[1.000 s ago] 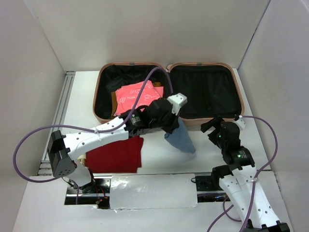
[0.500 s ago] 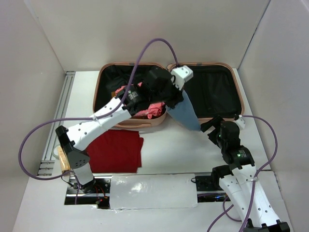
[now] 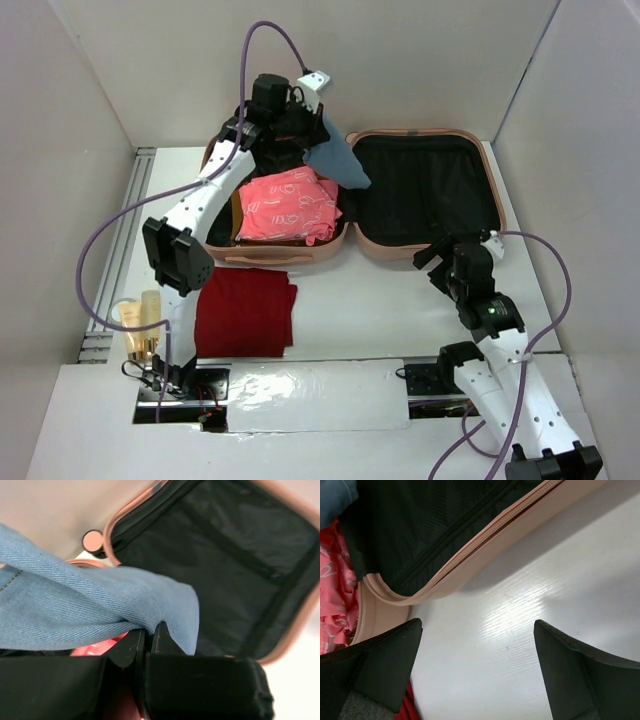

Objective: Pack the luggage

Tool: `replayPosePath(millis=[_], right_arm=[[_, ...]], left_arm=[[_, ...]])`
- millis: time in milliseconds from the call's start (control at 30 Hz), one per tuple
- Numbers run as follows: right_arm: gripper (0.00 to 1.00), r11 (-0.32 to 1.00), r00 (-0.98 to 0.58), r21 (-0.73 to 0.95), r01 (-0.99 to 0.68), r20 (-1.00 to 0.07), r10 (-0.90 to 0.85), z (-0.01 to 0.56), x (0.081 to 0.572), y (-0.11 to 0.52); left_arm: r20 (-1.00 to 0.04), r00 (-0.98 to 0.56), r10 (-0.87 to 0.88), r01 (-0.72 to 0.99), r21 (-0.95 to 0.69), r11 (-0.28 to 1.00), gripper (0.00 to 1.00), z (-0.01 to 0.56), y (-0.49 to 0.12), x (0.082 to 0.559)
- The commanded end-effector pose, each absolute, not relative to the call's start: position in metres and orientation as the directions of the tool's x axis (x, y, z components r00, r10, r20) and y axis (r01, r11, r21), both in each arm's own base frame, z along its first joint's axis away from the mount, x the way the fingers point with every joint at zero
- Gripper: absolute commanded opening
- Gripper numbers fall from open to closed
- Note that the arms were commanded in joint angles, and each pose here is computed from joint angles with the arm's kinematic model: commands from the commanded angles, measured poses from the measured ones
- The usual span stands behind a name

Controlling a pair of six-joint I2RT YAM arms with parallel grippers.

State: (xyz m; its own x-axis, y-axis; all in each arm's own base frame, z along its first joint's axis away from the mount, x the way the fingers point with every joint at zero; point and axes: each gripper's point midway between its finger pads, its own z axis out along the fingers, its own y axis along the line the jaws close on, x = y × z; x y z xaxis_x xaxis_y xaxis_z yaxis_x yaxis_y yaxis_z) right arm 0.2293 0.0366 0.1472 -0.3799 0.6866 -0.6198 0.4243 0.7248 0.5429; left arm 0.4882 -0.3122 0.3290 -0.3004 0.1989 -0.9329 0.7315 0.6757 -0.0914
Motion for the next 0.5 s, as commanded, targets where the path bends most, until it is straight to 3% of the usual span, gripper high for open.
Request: replayPosePath(millis=[0,33,233,467], right_arm=[[1.00,0.742,-0.347,0.567,0.357,-0.657,0.669,0.171,0.248,0.040],[1.00,0.743,-0.348,0.566,0.358,-0.657,0.669,0.170,0.250,0.040],[1.00,0.764,-0.393,0.538,0.355,-0.656,0.644,0.162,0.257,0.044],[1.00,0.779,-0.428,0.533,0.331,-0.651,0.627,0.158,0.263,0.051]], left_arm=[[-0.984,-0.078,0.162,0.815,0.031,0.579,0.00,0.365,-0.312,0.513],[-0.982,-0.052,0.180,0.847,0.053,0.529,0.00,0.355,-0.312,0.513],[-0.973,-0.008,0.232,0.847,0.116,0.519,0.00,0.317,-0.283,0.549],[-0.995,-0.007,0.096,0.822,0.050,0.568,0.00,0.330,-0.219,0.590]])
